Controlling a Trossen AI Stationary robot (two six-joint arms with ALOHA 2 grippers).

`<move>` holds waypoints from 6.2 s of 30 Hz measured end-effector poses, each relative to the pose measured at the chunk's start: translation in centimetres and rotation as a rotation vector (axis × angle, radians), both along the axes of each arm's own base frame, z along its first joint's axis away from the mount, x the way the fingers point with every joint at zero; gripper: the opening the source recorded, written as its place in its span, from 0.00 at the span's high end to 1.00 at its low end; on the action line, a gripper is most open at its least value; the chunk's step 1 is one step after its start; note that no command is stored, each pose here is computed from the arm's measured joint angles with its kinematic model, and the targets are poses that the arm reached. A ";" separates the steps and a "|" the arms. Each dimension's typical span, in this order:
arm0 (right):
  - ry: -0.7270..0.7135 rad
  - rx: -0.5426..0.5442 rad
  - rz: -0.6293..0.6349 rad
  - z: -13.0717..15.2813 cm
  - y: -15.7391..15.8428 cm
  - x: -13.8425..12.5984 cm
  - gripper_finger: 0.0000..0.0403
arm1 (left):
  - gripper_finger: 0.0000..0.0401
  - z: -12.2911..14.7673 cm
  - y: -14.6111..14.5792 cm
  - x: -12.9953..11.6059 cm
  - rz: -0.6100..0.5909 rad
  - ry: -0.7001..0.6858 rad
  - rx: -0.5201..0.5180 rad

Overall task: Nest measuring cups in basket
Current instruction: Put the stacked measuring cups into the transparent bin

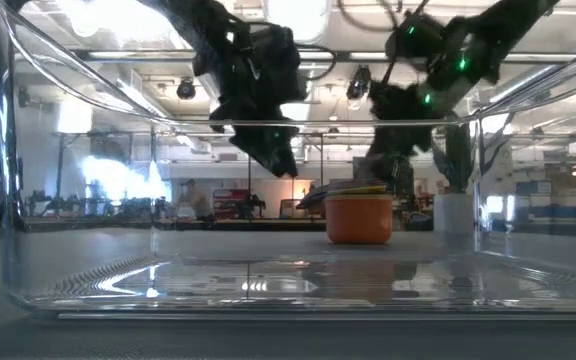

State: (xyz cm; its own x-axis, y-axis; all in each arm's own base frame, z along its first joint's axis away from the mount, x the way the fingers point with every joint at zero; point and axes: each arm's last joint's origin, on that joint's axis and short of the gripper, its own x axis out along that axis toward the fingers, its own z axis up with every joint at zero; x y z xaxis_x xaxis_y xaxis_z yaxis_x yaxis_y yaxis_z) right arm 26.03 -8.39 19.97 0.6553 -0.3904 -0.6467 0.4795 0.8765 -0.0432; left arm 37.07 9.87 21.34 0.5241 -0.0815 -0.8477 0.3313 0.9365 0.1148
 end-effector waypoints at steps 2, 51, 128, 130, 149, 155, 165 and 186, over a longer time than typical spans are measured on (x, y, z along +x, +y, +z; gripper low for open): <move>-0.046 -0.013 0.003 1.2 0.2 -0.6 0.41 | 0.42 0.3 0.3 0.0 -0.027 -0.023 0.038; -0.055 -0.006 -0.013 3.2 1.7 -3.6 0.41 | 0.21 -2.0 1.1 7.2 -0.269 0.185 0.153; -0.021 0.010 -0.012 2.9 1.9 -3.8 0.41 | 0.75 -6.3 0.3 6.1 0.265 0.241 -0.007; -0.021 0.010 -0.012 2.9 1.9 -3.8 0.41 | 0.75 -6.3 0.5 6.0 0.267 0.252 -0.009; -0.020 0.010 -0.012 2.9 1.9 -3.8 0.41 | 0.93 -3.8 0.7 5.3 0.269 0.378 0.079; -0.017 0.007 -0.009 2.9 1.9 -3.8 0.41 | 0.93 -3.8 0.7 5.3 0.265 0.381 0.080; -0.018 0.009 -0.011 2.9 1.9 -3.8 0.41 | 0.93 -3.8 0.6 5.3 0.277 0.387 0.148; 0.074 0.058 -0.025 2.2 2.1 -4.5 0.41 | 0.94 -4.7 1.0 5.8 0.357 0.286 0.347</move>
State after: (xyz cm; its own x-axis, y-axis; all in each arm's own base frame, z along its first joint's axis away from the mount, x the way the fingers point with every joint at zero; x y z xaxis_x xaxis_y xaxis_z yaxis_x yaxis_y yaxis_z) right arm 21.52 -6.31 22.13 0.5959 -0.3660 -0.7149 0.4983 0.8665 -0.0283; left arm 42.86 10.84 16.66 0.2138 0.3670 -0.9053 0.0646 0.9194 0.3880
